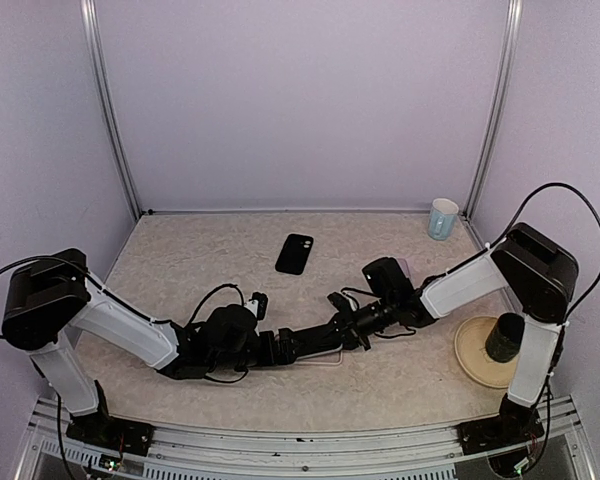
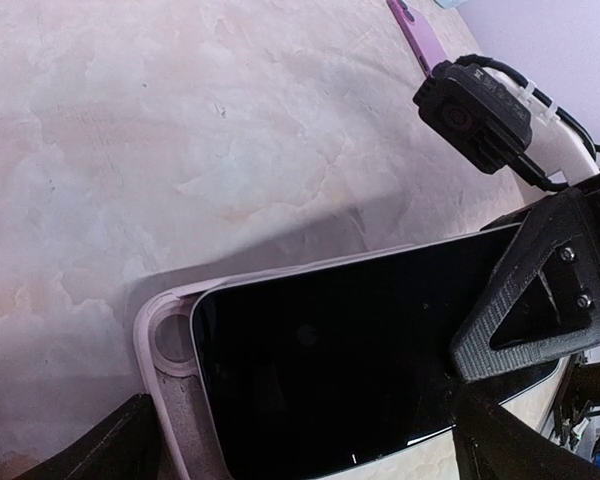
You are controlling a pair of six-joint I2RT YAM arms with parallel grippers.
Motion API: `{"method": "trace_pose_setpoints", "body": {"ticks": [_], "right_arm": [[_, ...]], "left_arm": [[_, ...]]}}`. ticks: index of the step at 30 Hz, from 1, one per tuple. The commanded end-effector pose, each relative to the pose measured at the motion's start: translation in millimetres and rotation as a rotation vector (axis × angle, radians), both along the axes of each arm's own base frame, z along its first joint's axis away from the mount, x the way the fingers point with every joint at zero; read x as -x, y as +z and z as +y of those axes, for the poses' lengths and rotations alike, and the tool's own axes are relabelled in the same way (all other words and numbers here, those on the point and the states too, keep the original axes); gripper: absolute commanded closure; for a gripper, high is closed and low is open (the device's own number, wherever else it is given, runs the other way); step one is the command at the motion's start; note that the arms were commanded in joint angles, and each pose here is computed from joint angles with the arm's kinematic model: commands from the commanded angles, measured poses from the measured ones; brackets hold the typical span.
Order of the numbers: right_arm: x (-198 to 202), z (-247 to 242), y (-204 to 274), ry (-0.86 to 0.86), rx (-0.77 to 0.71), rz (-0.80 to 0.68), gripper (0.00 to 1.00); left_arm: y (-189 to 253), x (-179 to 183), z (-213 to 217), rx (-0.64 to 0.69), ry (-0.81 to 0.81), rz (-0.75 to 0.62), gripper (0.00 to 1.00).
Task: Put the phone into the phone case
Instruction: Install the phone on the phone case.
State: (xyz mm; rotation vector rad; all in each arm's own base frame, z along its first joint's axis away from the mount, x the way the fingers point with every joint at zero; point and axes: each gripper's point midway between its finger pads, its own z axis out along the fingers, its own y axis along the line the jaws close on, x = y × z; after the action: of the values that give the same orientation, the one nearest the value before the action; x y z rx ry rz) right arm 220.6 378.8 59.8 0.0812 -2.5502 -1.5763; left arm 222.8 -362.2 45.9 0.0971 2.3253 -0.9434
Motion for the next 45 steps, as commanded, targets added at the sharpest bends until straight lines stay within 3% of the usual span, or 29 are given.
{"method": "trace_pose_setpoints", "body": {"ticks": [1, 31, 45], "right_arm": [[4, 4, -16, 0.007, 0.023, 0.012, 1.0], [18, 27, -30, 0.087, -0.027, 0.043, 1.0], [11, 18, -9, 0.069, -0.077, -0.018, 1.0]], "left_arm": [[5, 18, -18, 0.059, -0.08, 0.026, 0.01], [7, 20, -24, 0.088, -0.104, 0.023, 0.01], [25, 18, -10, 0.096, -0.069, -0.015, 0.01]]}}
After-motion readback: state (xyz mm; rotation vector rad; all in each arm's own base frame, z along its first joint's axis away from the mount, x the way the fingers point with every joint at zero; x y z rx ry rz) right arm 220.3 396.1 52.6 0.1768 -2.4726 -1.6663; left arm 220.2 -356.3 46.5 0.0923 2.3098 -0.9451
